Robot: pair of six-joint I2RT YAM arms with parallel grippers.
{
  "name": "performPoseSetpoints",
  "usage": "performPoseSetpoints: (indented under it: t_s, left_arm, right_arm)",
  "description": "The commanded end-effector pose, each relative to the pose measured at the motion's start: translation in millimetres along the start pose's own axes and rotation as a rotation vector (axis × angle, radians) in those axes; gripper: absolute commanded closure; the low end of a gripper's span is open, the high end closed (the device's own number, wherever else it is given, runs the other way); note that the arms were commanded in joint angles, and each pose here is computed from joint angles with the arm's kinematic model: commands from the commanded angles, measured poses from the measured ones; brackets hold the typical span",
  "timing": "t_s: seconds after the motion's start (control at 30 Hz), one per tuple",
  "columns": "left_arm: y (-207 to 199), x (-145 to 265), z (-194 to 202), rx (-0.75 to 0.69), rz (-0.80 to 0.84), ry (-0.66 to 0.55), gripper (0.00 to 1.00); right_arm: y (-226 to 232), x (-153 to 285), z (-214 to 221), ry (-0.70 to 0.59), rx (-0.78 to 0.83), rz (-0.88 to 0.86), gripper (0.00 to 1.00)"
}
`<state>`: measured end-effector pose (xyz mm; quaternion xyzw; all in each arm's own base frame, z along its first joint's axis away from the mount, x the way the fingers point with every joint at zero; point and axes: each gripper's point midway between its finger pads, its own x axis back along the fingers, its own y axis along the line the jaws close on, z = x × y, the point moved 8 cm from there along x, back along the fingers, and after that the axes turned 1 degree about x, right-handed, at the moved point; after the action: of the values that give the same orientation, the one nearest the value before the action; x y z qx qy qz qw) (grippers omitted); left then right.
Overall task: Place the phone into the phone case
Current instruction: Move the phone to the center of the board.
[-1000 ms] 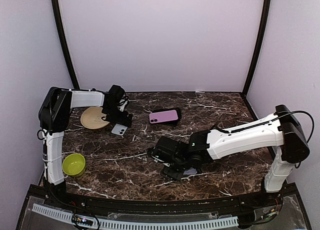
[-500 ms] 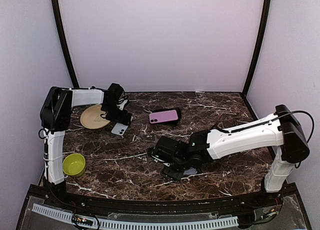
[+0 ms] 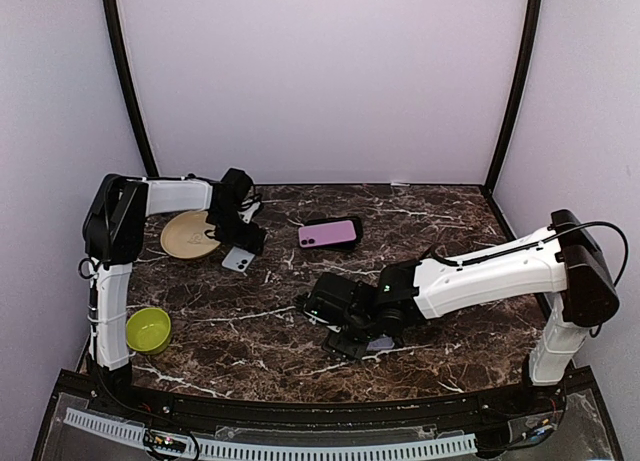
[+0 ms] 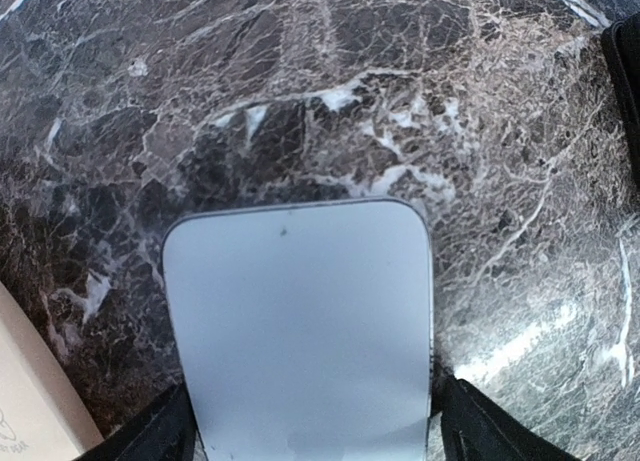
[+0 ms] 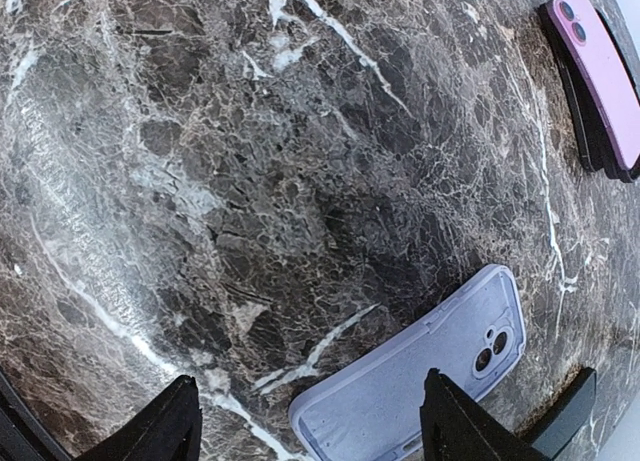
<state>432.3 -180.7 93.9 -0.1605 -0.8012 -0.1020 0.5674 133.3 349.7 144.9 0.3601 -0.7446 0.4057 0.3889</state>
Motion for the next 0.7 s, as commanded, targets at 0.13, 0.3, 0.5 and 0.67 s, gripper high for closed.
performPoseSetpoints:
  t_s: [0.13,0.3,0.5,0.67]
  left_arm:
    - [-20,-42,81,-0.074,0.024,0.384,0.20]
    - [-27,-29,68,-0.100,0.017,0.285,0.27]
    - [-39,-7,62,-0.141,0.071,0.155,0.33]
    - [-45,10,61,-0.176,0.078,0.090,0.38]
  right_arm:
    - [-7,1,-10,-0.033,-0.011,0.034,0.25]
    - [-11,4,-11,-0.041,-0.023,0.036,0.25]
    - [-19,9,-16,-0.074,-0.053,0.034,0.24]
    - [-26,11,-19,-0.091,-0.084,0.031,0.24]
